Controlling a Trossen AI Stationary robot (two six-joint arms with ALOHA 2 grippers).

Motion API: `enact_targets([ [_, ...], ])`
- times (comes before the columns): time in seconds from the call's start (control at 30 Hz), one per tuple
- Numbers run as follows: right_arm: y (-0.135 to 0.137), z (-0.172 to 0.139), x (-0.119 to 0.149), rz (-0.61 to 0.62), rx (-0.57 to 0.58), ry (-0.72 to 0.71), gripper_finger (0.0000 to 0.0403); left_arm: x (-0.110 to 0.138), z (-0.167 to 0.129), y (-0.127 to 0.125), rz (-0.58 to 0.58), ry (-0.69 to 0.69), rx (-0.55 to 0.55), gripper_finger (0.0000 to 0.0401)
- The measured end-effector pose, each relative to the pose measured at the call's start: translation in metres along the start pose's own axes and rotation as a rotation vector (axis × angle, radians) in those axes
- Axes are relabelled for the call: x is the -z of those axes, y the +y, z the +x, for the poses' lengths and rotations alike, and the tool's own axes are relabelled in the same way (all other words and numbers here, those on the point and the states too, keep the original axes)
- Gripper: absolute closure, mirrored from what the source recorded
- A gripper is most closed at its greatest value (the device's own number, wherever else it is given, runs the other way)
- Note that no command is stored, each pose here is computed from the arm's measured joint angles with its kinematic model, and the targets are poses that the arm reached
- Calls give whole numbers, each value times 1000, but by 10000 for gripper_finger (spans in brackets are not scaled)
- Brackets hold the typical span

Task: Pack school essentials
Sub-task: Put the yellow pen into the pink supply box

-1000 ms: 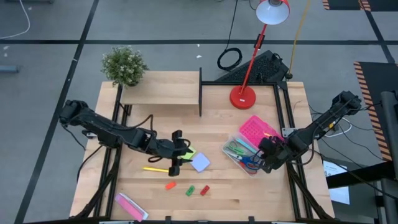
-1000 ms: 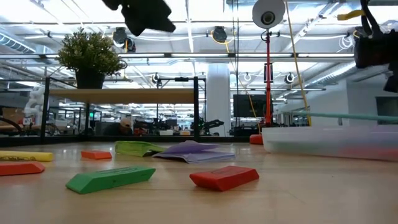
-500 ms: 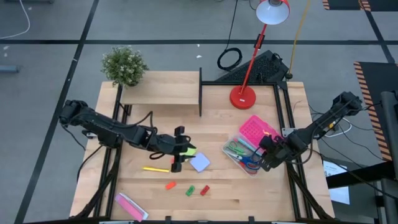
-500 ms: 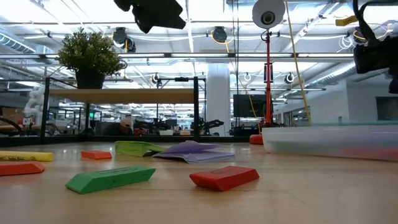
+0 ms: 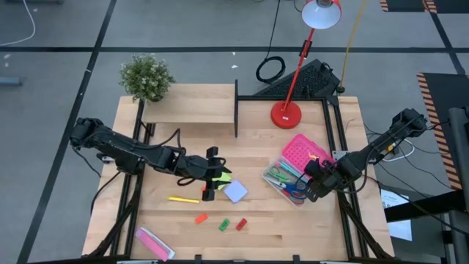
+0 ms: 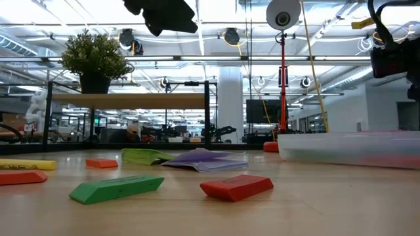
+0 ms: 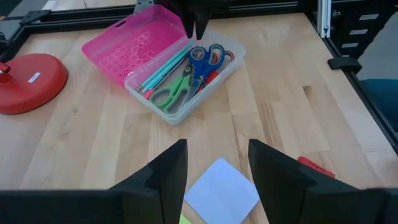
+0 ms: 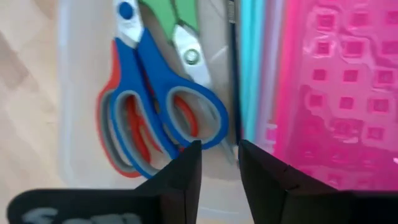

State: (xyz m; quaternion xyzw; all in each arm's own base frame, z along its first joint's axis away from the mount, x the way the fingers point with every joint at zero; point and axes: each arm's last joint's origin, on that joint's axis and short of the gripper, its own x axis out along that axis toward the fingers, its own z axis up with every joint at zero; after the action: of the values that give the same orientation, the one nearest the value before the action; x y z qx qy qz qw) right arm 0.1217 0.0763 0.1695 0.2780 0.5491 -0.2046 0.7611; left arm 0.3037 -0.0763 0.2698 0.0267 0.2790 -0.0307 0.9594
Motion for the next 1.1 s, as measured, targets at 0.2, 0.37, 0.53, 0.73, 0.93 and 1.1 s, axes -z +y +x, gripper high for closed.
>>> enact_targets([
  [0.2,2,-4,-3,-46,-52,-55,305,2,-1,-6,-21,11,16,229],
  [0.37,3,-12,-6,-99,-107,-161,305,9,2,-21,-43,59,43,229],
  [0.53,9,-23,-13,-216,-202,-328,305,28,9,-48,-56,179,54,229],
  [0.73,26,-32,-22,-345,-351,-534,305,59,15,-71,-11,387,41,229],
  [0.93,29,-15,-18,-393,-534,-668,299,83,5,-75,-29,586,-15,229],
  [1.1,21,0,-13,-397,-550,-681,292,118,1,-71,-71,693,-37,229],
])
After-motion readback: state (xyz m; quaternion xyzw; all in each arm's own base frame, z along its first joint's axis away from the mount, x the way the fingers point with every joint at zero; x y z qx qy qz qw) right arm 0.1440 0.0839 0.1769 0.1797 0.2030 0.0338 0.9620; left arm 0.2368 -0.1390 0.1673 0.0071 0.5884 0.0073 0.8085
